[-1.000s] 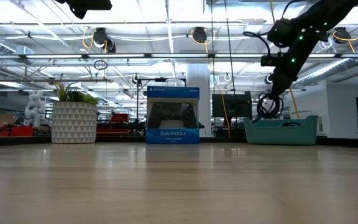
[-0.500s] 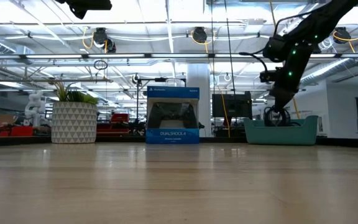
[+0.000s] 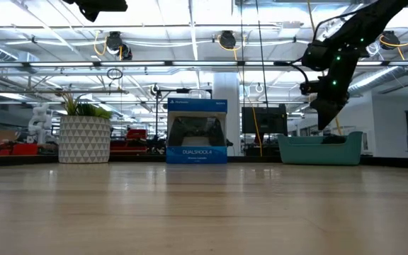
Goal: Pick and place USB-C Cables
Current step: Return to Home Position
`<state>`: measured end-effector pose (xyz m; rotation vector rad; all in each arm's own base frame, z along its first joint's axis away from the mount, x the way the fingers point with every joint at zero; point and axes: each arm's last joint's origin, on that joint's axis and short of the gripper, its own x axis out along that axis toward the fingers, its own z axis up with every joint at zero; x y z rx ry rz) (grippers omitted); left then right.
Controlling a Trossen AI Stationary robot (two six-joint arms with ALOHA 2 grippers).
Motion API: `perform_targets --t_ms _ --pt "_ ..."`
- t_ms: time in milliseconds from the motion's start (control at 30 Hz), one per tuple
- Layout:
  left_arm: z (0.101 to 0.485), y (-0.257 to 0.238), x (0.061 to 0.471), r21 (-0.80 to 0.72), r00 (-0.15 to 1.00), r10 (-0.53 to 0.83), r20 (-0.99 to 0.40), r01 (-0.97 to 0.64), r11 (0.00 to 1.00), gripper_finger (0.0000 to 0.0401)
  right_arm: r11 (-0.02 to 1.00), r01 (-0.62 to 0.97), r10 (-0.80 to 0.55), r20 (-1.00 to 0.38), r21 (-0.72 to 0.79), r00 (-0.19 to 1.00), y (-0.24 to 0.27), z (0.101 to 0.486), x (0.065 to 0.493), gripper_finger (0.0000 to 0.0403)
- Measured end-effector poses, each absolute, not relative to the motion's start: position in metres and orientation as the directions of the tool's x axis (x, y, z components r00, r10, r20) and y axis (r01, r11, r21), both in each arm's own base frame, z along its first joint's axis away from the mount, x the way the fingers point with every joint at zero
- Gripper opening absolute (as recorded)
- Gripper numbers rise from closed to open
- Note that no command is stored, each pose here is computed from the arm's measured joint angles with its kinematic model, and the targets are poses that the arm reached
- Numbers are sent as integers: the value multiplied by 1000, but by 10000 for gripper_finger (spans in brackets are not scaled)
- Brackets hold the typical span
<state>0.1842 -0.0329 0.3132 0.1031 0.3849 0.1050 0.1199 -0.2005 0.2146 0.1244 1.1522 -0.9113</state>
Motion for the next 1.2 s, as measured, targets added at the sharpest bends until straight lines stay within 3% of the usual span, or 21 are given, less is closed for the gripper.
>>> perform_targets --t_ms 300,600,867,1200 --pt "313 -33 184 124 922 122 -369 -81 989 51 615 722 -583 -799 -316 147 -185 231 119 152" --pt "314 -33 184 136 923 121 -365 -76 988 51 753 630 -552 -703 -189 449 -136 263 140 147" --pt "318 -33 186 124 940 118 -319 -82 989 51 910 410 -353 -623 -56 698 -90 281 152 91" --pt "321 -34 187 114 950 115 -289 -85 990 51 979 198 -197 -529 -55 826 -51 296 155 20"
